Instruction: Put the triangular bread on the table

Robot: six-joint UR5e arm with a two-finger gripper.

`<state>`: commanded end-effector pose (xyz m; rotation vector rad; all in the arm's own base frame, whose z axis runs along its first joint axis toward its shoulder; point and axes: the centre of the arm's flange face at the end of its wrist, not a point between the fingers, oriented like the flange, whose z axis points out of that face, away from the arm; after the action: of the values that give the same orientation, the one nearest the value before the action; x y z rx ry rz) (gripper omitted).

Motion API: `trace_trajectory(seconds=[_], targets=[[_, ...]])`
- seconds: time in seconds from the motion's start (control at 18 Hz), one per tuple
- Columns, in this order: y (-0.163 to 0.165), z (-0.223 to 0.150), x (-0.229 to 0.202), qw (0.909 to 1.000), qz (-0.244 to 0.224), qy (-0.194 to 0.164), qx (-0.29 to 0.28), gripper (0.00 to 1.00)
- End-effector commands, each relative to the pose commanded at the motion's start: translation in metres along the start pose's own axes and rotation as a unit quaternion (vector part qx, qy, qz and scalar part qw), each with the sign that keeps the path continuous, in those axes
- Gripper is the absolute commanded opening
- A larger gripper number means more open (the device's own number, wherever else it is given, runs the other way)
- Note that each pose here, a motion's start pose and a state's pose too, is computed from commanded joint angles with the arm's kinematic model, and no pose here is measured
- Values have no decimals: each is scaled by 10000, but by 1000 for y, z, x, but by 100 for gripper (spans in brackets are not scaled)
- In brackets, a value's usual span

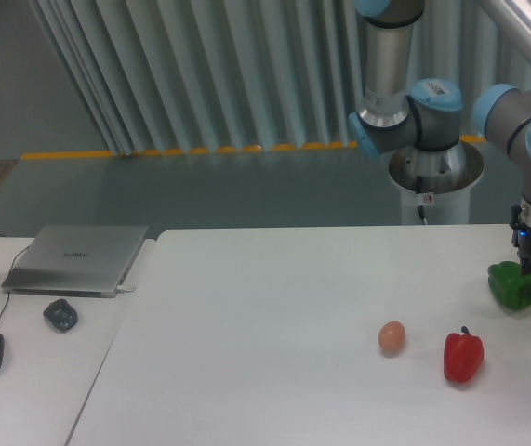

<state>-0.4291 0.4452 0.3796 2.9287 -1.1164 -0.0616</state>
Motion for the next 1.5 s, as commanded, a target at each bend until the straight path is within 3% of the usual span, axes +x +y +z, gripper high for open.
trace_trajectory(seconds=[0.56, 0.78, 1.22, 1.5], targets=[[1, 4, 1, 10000, -76, 38, 5, 100], [39, 17, 6, 9991, -413, 28, 0, 100], [63, 1, 15, 9976, -661, -177, -53, 100], [130, -10, 20, 9924, -1179, -335, -95, 100]])
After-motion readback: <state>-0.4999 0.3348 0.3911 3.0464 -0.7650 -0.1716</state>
